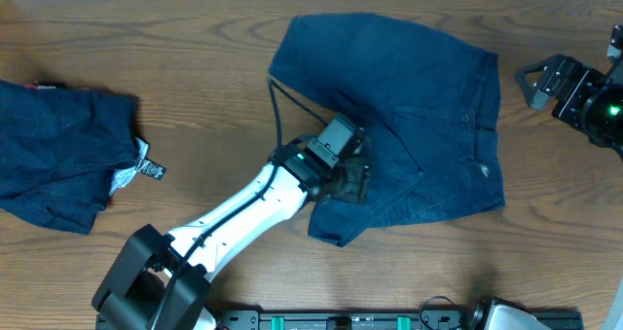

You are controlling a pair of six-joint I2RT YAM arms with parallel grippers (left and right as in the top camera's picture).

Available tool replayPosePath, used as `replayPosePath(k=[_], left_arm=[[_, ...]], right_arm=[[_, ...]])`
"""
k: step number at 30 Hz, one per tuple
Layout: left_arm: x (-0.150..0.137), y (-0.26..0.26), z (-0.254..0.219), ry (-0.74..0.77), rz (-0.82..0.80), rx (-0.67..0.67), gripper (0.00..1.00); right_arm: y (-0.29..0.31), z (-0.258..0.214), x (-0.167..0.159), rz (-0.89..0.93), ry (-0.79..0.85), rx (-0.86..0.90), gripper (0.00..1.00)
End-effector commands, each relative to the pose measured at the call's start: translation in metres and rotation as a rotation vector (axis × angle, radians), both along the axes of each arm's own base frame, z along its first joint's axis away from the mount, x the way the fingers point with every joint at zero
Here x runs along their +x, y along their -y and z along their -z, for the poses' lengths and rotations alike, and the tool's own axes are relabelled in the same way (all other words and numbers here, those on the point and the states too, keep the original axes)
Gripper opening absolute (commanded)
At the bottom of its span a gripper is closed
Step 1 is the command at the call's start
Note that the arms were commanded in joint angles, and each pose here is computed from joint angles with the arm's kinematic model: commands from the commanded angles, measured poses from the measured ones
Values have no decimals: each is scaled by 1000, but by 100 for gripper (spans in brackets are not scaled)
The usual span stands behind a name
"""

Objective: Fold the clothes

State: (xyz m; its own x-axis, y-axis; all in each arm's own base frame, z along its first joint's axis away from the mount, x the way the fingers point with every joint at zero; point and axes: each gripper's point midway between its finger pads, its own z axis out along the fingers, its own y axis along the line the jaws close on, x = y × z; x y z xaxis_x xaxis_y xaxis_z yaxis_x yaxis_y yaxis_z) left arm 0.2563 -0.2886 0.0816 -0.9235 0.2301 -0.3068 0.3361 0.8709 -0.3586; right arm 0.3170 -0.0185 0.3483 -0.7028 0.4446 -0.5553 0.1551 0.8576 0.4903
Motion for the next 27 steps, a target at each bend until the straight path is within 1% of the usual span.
replayPosePath(k=[1, 4, 8, 15, 27], left_arm=[[-7, 22, -1, 29, 81, -39, 68], [-6, 43, 0, 64, 112, -85, 68], [-8, 60, 15, 47, 106, -107, 68], [-10, 70, 41, 22, 112, -91, 68], [-17, 63, 76, -42, 113, -21, 69]], right_arm=[[-15, -13, 0, -83, 49, 28, 99], [-21, -16, -2, -107, 58, 46, 99], [-23, -22, -6, -118, 77, 40, 99], [-26, -37, -13, -133, 120, 21, 99], [-29, -45, -17, -139, 144, 18, 99]])
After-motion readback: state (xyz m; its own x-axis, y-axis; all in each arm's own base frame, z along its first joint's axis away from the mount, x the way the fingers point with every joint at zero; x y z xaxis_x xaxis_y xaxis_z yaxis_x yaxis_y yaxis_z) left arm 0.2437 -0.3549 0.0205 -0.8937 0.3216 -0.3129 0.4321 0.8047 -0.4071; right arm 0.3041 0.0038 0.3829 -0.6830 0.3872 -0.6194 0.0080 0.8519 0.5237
